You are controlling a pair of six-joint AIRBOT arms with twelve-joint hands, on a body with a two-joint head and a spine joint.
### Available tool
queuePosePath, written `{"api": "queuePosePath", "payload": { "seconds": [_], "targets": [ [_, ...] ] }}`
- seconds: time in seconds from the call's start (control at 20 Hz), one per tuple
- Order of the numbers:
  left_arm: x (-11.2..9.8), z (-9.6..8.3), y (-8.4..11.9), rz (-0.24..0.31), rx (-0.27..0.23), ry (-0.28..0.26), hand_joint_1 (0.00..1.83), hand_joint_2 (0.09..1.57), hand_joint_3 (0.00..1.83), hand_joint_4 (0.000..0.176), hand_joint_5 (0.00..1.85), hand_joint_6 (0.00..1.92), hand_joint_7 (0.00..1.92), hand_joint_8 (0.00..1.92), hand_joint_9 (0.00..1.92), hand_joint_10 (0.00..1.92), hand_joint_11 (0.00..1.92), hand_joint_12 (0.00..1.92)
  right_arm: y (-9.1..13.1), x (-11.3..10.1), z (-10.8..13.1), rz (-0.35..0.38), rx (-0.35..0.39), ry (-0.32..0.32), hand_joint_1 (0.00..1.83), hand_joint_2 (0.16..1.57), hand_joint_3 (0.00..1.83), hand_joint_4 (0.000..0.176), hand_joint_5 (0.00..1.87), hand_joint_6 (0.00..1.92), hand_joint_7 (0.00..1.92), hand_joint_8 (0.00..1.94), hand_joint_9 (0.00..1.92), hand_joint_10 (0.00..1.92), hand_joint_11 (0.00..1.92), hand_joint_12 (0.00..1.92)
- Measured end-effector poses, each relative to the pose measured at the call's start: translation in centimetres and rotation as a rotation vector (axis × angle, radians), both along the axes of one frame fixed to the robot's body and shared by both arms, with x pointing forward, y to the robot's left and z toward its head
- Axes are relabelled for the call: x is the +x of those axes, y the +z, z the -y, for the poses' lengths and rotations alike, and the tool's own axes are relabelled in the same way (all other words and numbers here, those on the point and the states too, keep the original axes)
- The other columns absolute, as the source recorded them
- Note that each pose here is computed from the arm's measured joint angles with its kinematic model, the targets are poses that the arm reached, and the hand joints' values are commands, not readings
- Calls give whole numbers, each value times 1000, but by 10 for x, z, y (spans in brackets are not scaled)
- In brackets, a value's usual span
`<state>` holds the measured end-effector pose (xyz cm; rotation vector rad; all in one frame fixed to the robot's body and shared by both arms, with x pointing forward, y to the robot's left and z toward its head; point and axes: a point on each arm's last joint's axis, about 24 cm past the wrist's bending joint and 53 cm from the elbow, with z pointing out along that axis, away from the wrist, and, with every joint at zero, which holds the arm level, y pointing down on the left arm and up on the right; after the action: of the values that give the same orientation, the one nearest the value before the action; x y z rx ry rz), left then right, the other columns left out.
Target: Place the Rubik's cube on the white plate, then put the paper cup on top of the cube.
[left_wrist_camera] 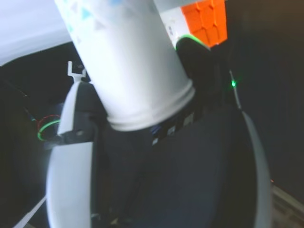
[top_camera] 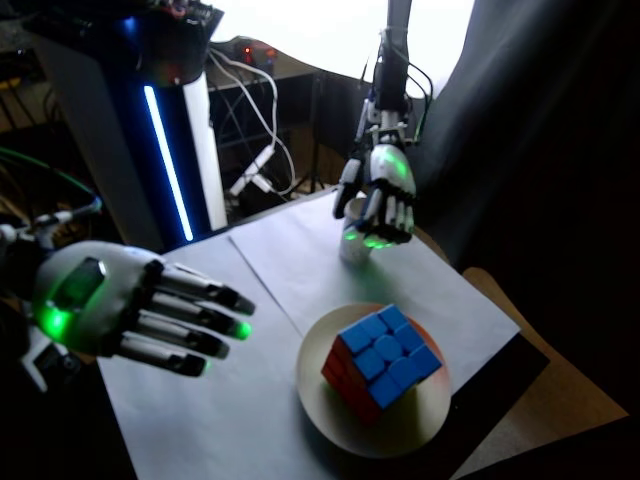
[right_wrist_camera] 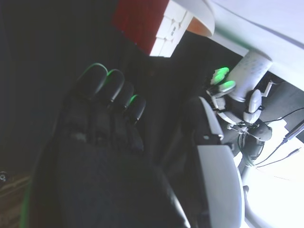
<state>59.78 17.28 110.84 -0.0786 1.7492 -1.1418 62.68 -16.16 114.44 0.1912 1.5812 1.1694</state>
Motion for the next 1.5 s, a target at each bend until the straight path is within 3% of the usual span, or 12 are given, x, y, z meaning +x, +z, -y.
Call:
{"api": "queuePosePath", "payload": {
  "seconds": [0.05, 0.1, 0.25, 0.3, 0.45, 0.55, 0.6, 0.8, 0.9, 1.05, 1.2, 1.5],
  "targets": [
    [0, 0, 2, 6, -2, -3, 1061, 1283, 0, 84, 234, 1029, 101, 960, 94, 1260, 13, 1677, 0, 0, 0, -1, 1, 1, 838, 1244, 0, 0, 31, 1080, 142, 957, 103, 1324, 0, 1681],
    [-1, 1, 5, 14, -9, -4, 1042, 1295, 1, 105, 193, 1062, 156, 708, 91, 1118, 0, 1629, -1, 0, -1, -1, 1, 1, 843, 1251, 2, 0, 37, 1072, 144, 957, 113, 1310, 0, 1658],
    [0, 0, 28, 77, -44, -10, 1115, 1261, 0, 62, 174, 1232, 2, 1327, 33, 1762, 166, 1921, -1, 0, -1, -2, 2, 1, 785, 1257, 3, 0, 24, 1082, 128, 987, 87, 1369, 0, 1726],
    [3, 0, 42, 114, -65, -10, 1074, 1272, 1, 97, 133, 1300, 0, 1294, 2, 1798, 118, 1921, -1, 0, -1, -1, 2, 1, 809, 1251, 0, 0, 25, 1084, 125, 995, 73, 1394, 0, 1742],
    [9, 4, 74, 210, -111, -6, 1209, 1241, 0, 73, 158, 1228, 0, 1158, 0, 1642, 78, 1921, -1, 0, -1, -2, 2, 0, 796, 1249, 0, 0, 22, 1082, 119, 985, 61, 1382, 0, 1728],
    [15, 7, 90, 262, -114, -19, 1227, 1229, 0, 117, 178, 1250, 0, 1459, 86, 1789, 174, 1921, -1, 0, -1, -2, 2, -1, 804, 1251, 0, 0, 38, 1033, 118, 954, 62, 1352, 0, 1692],
    [22, 7, 98, 283, -117, -13, 1232, 1214, 0, 104, 215, 1189, 0, 1498, 110, 1793, 202, 1921, -1, 0, 0, -3, 3, -2, 806, 1257, 2, 0, 41, 1023, 122, 946, 81, 1332, 0, 1693],
    [46, 11, 109, 304, -118, 13, 1212, 1214, 0, 108, 202, 1311, 85, 1378, 107, 1831, 214, 1921, -3, 0, 0, -8, 2, -4, 738, 1252, 1, 0, 11, 1053, 130, 980, 102, 1348, 0, 1746],
    [59, 21, 113, 313, -109, 7, 1166, 1196, 0, 175, 175, 1398, 91, 1340, 89, 1722, 199, 1921, -3, 0, 1, -9, 2, -4, 793, 1264, 2, 0, 20, 1012, 129, 884, 85, 1284, 0, 1687],
    [82, 35, 115, 294, -125, 9, 1259, 1140, 0, 150, 214, 1394, 148, 1331, 178, 1672, 253, 1921, -5, -1, 2, -12, 0, -6, 746, 1269, 4, 0, 55, 982, 121, 962, 77, 1351, 0, 1699],
    [99, 49, 122, 294, -114, 9, 1212, 1153, 0, 176, 223, 1432, 129, 1363, 156, 1758, 288, 1921, -9, -1, 3, -23, -5, -9, 766, 1268, 0, 2, 70, 914, 158, 889, 115, 1242, 0, 1627],
    [127, 79, 125, 269, -95, -1, 1274, 1146, 0, 67, 301, 1386, 211, 1430, 259, 1737, 325, 1921, -10, -1, 1, -25, -3, -7, 723, 1244, 0, 0, 68, 939, 167, 858, 154, 1234, 0, 1652]
  ]
}}
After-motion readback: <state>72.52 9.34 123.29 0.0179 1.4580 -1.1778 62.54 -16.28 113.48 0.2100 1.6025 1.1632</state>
